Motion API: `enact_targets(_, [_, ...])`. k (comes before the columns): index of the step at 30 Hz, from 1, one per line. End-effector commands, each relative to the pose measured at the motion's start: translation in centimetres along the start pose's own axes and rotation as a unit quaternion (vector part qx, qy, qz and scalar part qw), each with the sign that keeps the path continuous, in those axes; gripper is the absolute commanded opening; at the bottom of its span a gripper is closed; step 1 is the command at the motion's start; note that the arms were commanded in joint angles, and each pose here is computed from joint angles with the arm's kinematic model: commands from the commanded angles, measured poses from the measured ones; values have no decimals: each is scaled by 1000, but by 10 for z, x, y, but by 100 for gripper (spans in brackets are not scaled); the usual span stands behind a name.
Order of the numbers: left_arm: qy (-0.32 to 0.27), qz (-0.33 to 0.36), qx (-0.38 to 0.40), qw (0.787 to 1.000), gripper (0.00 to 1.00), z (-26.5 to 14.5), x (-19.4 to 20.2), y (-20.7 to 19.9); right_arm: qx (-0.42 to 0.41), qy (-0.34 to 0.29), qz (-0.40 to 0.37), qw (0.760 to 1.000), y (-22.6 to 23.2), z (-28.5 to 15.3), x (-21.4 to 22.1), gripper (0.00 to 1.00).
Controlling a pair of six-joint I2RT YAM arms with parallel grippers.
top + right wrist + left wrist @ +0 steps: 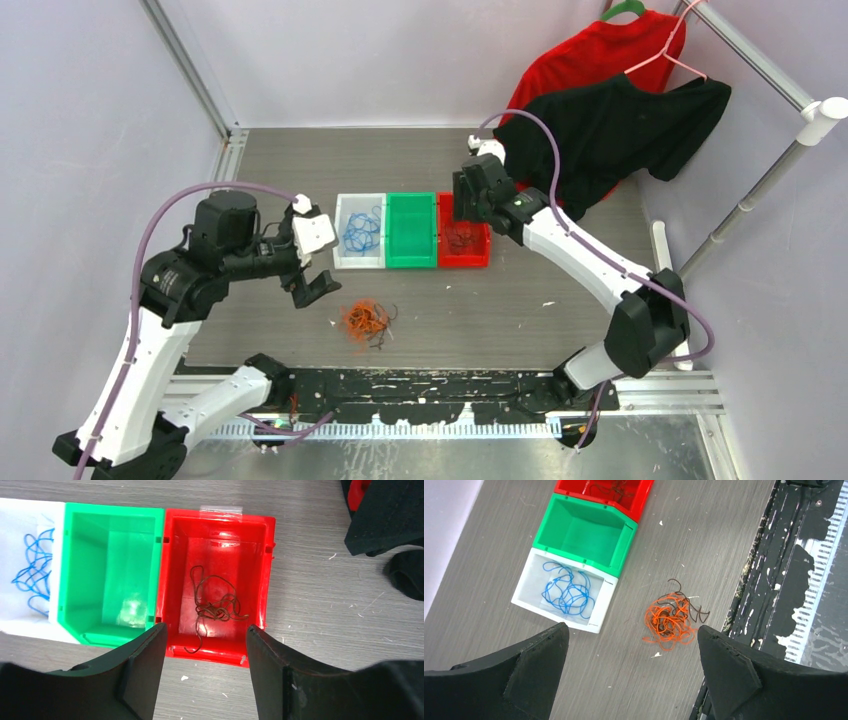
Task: Untangle the cables
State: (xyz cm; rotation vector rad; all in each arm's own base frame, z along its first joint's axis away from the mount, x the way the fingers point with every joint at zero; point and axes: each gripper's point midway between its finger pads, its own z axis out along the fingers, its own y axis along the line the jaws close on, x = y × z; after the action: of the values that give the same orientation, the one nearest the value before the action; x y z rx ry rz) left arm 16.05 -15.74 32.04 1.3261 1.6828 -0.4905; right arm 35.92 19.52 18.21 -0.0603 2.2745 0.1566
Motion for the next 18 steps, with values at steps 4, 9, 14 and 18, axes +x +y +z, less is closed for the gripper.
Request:
enact_targets(4, [46, -8, 12, 999, 99, 14, 30, -2, -128, -40, -36, 990, 72, -55, 6, 69])
enact_targets(9, [81, -39, 5, 996, 100, 29, 57, 10, -233, 17, -81, 969, 142, -68, 87, 69])
enact_targets(14, [95, -41, 9, 995, 100, 32, 69, 11, -269, 78, -96, 955, 176, -62, 139, 67])
enact_targets(18, [95, -35, 10, 995, 100, 30, 72, 7, -281, 107, -80, 950, 186, -55, 160, 63])
